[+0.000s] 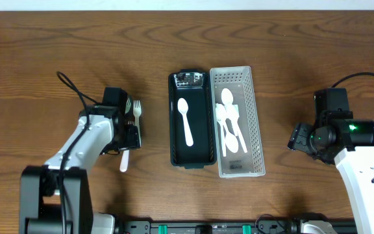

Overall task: Pack container
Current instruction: 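Return the left gripper to the forks and grasp a white fork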

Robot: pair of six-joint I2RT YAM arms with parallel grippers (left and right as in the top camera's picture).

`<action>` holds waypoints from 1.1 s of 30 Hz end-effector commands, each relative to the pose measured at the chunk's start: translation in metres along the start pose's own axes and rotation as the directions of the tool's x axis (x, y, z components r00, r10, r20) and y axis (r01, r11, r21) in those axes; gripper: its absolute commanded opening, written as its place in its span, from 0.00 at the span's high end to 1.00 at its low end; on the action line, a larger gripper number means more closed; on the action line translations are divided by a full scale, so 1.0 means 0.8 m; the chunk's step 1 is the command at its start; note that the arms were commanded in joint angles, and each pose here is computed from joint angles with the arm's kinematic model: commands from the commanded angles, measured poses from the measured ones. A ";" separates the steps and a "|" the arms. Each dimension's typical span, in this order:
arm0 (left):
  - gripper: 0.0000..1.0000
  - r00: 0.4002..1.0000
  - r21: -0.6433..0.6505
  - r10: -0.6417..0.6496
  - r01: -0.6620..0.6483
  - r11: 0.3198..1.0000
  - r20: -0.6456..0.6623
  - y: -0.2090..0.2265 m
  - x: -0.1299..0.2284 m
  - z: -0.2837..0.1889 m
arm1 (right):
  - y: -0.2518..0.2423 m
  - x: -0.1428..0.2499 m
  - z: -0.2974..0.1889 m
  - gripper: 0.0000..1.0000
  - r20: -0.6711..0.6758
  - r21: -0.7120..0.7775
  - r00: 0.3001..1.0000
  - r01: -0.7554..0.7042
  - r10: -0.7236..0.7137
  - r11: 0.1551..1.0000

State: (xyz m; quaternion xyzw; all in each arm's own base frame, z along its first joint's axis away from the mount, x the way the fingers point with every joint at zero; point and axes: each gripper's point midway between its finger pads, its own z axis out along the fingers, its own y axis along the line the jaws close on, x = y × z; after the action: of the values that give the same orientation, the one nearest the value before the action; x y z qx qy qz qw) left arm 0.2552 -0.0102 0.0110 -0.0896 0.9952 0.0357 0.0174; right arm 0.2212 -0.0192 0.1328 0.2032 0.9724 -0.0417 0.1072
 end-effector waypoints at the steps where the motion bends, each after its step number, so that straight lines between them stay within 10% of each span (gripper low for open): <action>1: 0.25 0.999 -0.002 0.011 -0.011 1.000 -0.033 0.001 0.004 0.013 | -0.002 -0.001 0.000 0.25 -0.004 0.006 1.000 0.004 -0.004 1.000; 17: 0.25 0.999 -0.006 -0.029 0.028 1.000 -0.045 0.014 0.001 0.021 | -0.003 -0.001 0.000 0.25 -0.004 0.007 1.000 0.003 -0.003 1.000; 33: 0.58 0.999 0.000 -0.029 0.029 1.000 -0.041 0.012 0.000 0.022 | -0.003 0.001 0.000 0.26 -0.010 0.009 1.000 0.004 -0.004 1.000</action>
State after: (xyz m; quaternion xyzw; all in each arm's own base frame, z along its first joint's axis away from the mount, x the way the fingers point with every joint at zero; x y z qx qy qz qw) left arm 0.2574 0.0000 -0.0025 -0.1017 0.9942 0.0338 0.0041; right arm 0.2191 -0.0192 0.1324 0.2030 0.9728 -0.0426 0.1029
